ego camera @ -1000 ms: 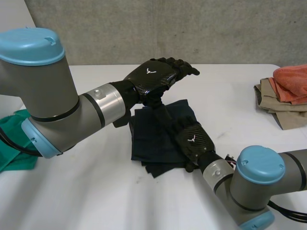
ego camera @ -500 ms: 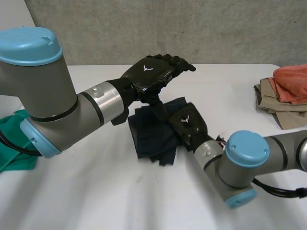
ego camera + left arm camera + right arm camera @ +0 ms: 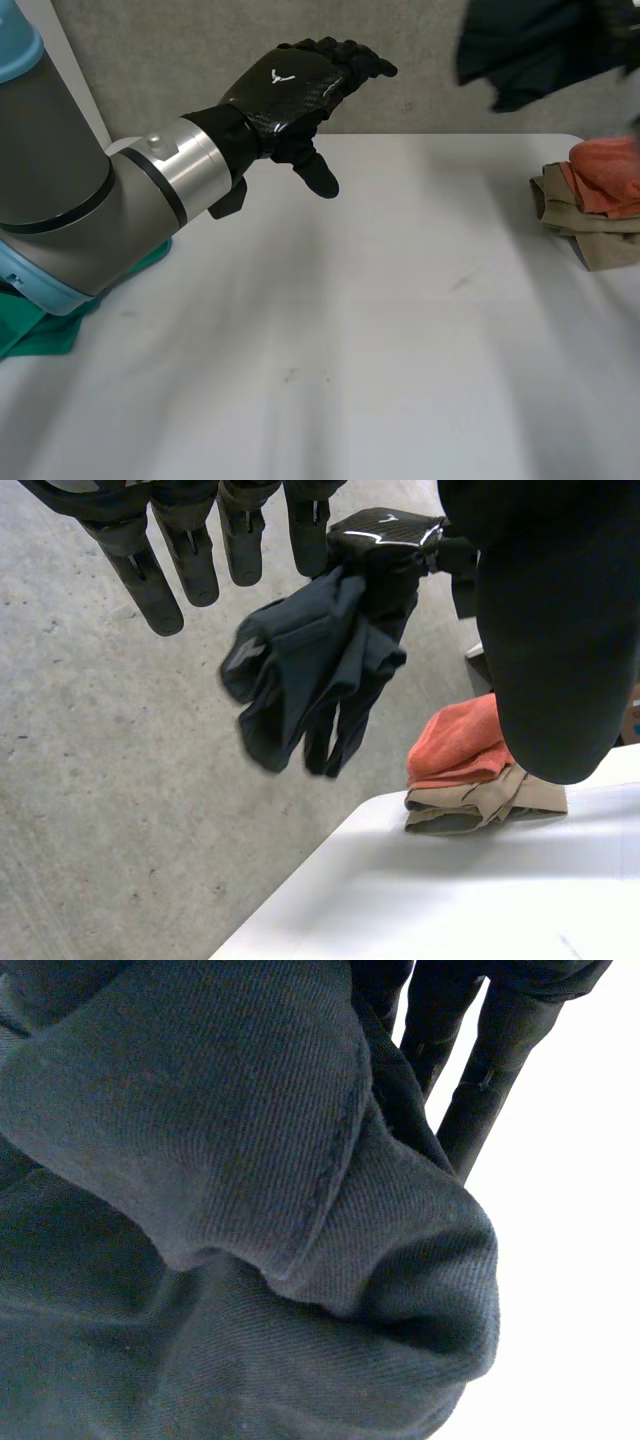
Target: Fold the laundry.
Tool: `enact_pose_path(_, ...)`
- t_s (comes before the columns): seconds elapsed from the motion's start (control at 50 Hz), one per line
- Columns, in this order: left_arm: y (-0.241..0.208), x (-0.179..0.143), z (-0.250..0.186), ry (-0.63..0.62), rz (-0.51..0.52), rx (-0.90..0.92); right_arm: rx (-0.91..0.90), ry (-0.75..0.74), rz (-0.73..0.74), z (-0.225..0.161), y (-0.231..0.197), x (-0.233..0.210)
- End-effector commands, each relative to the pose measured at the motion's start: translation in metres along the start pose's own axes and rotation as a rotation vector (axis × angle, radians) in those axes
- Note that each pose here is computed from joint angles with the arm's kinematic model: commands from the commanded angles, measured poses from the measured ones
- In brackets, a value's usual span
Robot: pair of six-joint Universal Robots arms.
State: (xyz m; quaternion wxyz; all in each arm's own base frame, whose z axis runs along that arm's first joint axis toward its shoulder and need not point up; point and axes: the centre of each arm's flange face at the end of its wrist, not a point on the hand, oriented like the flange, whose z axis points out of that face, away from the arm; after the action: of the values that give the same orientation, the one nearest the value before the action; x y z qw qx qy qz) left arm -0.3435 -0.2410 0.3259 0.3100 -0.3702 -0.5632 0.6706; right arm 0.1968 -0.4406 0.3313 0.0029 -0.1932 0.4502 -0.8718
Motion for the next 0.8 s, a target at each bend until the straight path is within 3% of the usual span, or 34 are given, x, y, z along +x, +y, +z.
enact_pose_path(0.02,0.004,0.009,0.0,0.021,-0.009,-0.013,-0.068,0.019,0.07,-0.009,0.074,0.105)
enact_pose_path(0.2,0.017,0.023,0.001,0.058,-0.023,-0.043,-0.173,0.019,0.067,-0.068,0.201,0.171)
enact_pose_path(0.36,0.017,0.03,0.001,0.075,-0.027,-0.044,-0.243,-0.115,0.12,-0.114,0.255,0.157)
enact_pose_path(0.58,0.016,0.035,0.001,0.085,-0.026,-0.042,-0.236,-0.077,0.104,-0.111,0.24,0.164)
enact_pose_path(0.8,0.01,0.04,-0.001,0.095,-0.025,-0.03,-0.399,0.052,0.166,-0.114,0.184,0.183)
